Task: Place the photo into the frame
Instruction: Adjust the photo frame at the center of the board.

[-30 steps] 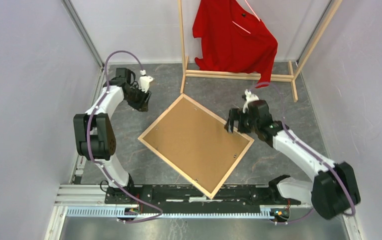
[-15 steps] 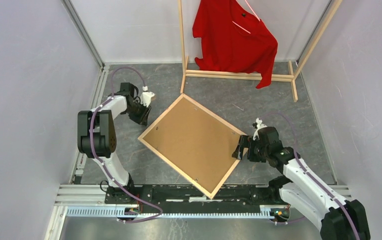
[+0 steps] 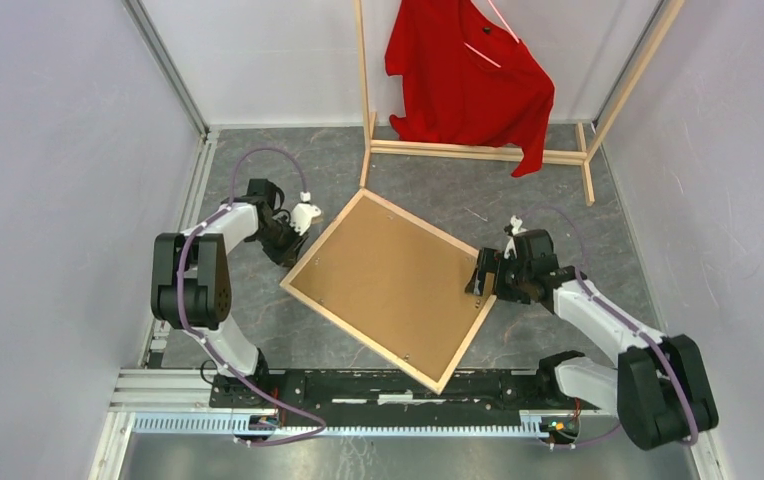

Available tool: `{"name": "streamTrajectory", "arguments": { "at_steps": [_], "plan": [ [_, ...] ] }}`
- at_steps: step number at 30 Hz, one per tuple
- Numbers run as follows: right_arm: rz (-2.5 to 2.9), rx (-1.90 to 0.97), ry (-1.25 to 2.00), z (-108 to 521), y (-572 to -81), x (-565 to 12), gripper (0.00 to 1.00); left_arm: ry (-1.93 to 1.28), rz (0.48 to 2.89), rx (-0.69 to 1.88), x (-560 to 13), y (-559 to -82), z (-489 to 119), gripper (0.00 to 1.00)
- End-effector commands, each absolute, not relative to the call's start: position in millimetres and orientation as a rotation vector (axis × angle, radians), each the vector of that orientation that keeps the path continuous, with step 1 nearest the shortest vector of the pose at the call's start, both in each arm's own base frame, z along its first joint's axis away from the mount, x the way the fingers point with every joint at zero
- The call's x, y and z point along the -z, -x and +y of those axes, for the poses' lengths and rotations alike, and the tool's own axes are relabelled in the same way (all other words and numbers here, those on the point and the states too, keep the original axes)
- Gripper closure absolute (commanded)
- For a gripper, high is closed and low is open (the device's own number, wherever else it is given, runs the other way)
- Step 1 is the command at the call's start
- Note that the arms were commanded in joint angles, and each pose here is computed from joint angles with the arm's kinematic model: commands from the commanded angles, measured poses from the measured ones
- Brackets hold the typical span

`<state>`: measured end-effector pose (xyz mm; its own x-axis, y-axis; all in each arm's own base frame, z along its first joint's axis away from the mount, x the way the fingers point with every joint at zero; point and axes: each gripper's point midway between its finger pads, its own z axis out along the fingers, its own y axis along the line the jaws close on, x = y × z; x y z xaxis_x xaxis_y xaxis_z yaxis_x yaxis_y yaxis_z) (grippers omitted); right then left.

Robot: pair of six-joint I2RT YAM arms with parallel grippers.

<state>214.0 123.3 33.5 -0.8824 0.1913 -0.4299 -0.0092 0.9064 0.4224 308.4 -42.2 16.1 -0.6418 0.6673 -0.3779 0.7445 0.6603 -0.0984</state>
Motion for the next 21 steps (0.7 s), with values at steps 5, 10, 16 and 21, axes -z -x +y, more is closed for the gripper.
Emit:
{"name": "streamTrajectory", "arguments": {
  "at_steps": [5, 10, 16, 21],
  "plan": [
    [2.508, -0.477, -0.041, 122.6, -273.6, -57.1, 0.02, -1.562, 2.477, 0.573, -24.3, -222.9, -68.3, 0.71],
    [2.482, -0.458, -0.048, 120.2, -280.8, -54.2, 0.02, -1.638, 2.419, 0.578, -24.7, -218.1, -86.5, 0.70],
    [2.420, -0.550, -0.038, 141.8, -320.8, -69.6, 0.02, -1.551, 2.410, 0.626, -26.4, -239.5, -112.2, 0.70],
    [2.403, -0.628, -0.033, 161.9, -357.0, -76.3, 0.02, -1.488, 2.367, 0.627, -30.7, -256.0, -126.3, 0.70]
  ]
}}
